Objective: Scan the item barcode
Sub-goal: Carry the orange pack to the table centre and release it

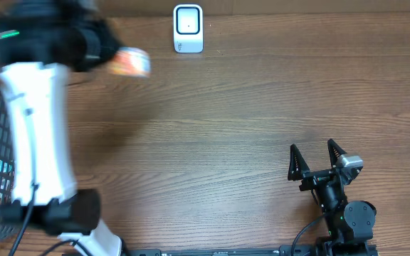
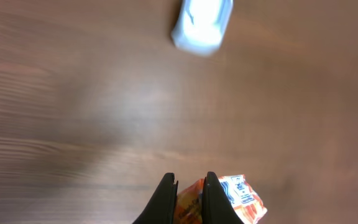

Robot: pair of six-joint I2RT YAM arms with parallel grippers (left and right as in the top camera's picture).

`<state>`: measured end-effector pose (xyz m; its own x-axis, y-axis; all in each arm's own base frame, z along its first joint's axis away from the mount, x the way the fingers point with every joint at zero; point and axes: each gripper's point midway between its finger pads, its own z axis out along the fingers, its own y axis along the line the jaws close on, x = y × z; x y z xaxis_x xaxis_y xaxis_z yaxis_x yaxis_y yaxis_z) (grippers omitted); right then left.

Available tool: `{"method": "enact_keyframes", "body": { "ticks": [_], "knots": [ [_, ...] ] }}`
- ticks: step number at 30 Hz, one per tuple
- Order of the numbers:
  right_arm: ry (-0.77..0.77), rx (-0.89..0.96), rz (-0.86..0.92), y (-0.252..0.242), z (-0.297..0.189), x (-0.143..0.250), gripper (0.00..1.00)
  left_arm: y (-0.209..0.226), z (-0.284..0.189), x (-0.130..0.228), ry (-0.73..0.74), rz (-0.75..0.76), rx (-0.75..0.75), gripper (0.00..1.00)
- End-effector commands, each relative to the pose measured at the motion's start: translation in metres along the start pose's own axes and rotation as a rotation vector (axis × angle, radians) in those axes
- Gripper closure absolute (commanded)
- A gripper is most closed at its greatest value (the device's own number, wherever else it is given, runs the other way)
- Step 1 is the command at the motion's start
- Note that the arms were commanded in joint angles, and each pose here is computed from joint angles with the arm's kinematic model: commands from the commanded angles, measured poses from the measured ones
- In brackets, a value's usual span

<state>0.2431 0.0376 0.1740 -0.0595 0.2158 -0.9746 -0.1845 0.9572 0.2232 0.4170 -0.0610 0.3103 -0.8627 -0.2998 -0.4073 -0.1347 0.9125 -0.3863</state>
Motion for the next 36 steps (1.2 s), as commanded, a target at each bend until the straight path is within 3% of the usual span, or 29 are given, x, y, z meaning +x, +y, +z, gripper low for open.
{"method": "enact_keyframes", "body": {
  "ticks": [1, 10, 19, 20, 21, 22, 23, 25, 28, 34, 36],
  "knots": [
    [-0.006, 0.012, -0.005, -0.003, 0.0, 0.001, 0.0, -0.022, 0.074, 0.042, 0.165, 0.122, -0.101, 0.96],
    [-0.006, 0.012, -0.005, -0.003, 0.0, 0.001, 0.0, -0.084, 0.209, 0.155, 0.464, 0.199, -0.089, 0.96],
    [-0.006, 0.012, -0.005, -0.003, 0.0, 0.001, 0.0, -0.115, 0.274, 0.205, 0.545, 0.072, -0.056, 0.96],
    [-0.006, 0.012, -0.005, -0.003, 0.0, 0.001, 0.0, -0.117, 0.276, 0.206, 0.546, 0.074, -0.049, 0.92],
    [-0.006, 0.012, -0.005, -0.003, 0.0, 0.001, 0.0, -0.118, 0.278, 0.208, 0.547, 0.076, -0.048, 0.78],
    [-0.006, 0.012, -0.005, -0.003, 0.0, 0.001, 0.0, -0.118, 0.279, 0.208, 0.546, 0.077, -0.046, 0.62],
    [-0.006, 0.012, -0.005, -0.003, 0.0, 0.001, 0.0, -0.118, 0.279, 0.207, 0.543, 0.078, -0.048, 0.54],
    [-0.006, 0.012, -0.005, -0.003, 0.0, 0.001, 0.0, -0.118, 0.279, 0.204, 0.538, 0.078, -0.044, 0.47],
    [-0.006, 0.012, -0.005, -0.003, 0.0, 0.001, 0.0, -0.116, 0.267, 0.185, 0.519, 0.086, -0.033, 0.46],
    [-0.006, 0.012, -0.005, -0.003, 0.0, 0.001, 0.0, -0.1, 0.17, 0.09, 0.297, 0.128, -0.14, 0.48],
    [-0.006, 0.012, -0.005, -0.003, 0.0, 0.001, 0.0, -0.091, 0.128, 0.06, 0.199, 0.109, -0.165, 0.39]
  ]
}}
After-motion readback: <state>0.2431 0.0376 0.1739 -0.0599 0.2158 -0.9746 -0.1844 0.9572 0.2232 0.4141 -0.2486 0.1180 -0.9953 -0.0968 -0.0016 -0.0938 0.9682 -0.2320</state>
